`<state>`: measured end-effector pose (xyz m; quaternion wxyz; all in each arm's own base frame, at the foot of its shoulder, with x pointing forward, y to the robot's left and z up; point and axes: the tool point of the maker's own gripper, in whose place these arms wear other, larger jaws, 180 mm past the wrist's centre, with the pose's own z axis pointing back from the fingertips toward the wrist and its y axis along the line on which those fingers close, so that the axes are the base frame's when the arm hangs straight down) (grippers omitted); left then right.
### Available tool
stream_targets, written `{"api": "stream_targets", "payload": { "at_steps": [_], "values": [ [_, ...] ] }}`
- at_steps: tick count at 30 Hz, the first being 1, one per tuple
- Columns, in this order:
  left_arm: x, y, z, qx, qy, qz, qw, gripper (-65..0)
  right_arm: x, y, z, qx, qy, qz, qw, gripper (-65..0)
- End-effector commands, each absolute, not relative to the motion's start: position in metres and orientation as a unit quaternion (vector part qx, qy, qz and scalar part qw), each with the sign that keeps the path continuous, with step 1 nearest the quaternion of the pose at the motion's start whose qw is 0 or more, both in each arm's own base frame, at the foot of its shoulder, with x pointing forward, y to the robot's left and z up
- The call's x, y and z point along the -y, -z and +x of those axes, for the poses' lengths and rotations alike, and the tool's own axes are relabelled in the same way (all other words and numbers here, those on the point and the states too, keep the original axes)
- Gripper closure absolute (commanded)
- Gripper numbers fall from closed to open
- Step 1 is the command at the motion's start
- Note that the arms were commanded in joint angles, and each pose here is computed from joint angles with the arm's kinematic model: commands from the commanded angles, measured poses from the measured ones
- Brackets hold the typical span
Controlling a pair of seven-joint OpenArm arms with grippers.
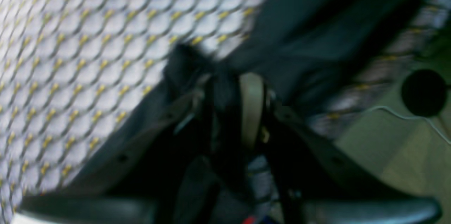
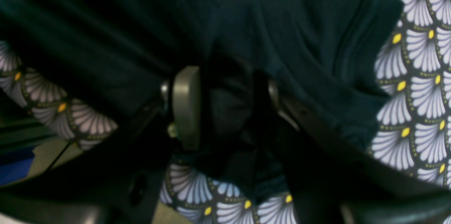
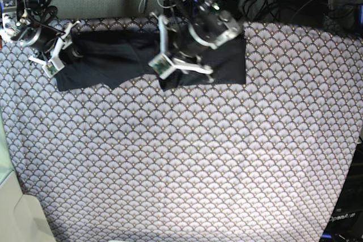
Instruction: Fold the T-shirt properly
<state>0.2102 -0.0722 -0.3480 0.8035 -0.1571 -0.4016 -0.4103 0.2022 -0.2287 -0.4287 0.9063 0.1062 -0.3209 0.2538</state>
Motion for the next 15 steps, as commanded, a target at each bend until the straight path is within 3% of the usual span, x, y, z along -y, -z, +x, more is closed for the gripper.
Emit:
{"api": "stream_targets", "payload": {
  "at_steps": [1, 6, 8, 13, 15],
  "values": [
    [0.078, 0.339, 0.211, 0.415, 0.412, -0.166, 0.794, -16.4, 0.240, 0.434, 0.196, 0.295, -0.265, 0.081, 0.915, -25.5],
    [0.085, 0.336, 0.205, 0.417, 0.428, -0.170, 0.783, -32.3, 0.240, 0.434, 0.196, 0.295, -0.265, 0.081, 0.915, -25.5],
    [0.085, 0.335, 0.206, 0.419, 0.427, -0.170, 0.783, -35.0, 0.241, 0.435, 0.196, 0.294, -0.264, 0.081, 0.915, -25.5],
    [0.070, 0.328, 0.217, 0.432, 0.406, -0.153, 0.790, -33.2, 0.242, 0.434, 0.196, 0.295, -0.263, 0.080, 0.915, -25.5],
    [0.048, 0.323, 0.229, 0.443, 0.379, -0.130, 0.802, -28.0, 0.242, 0.433, 0.197, 0.296, -0.263, 0.079, 0.915, -25.5]
  ]
}}
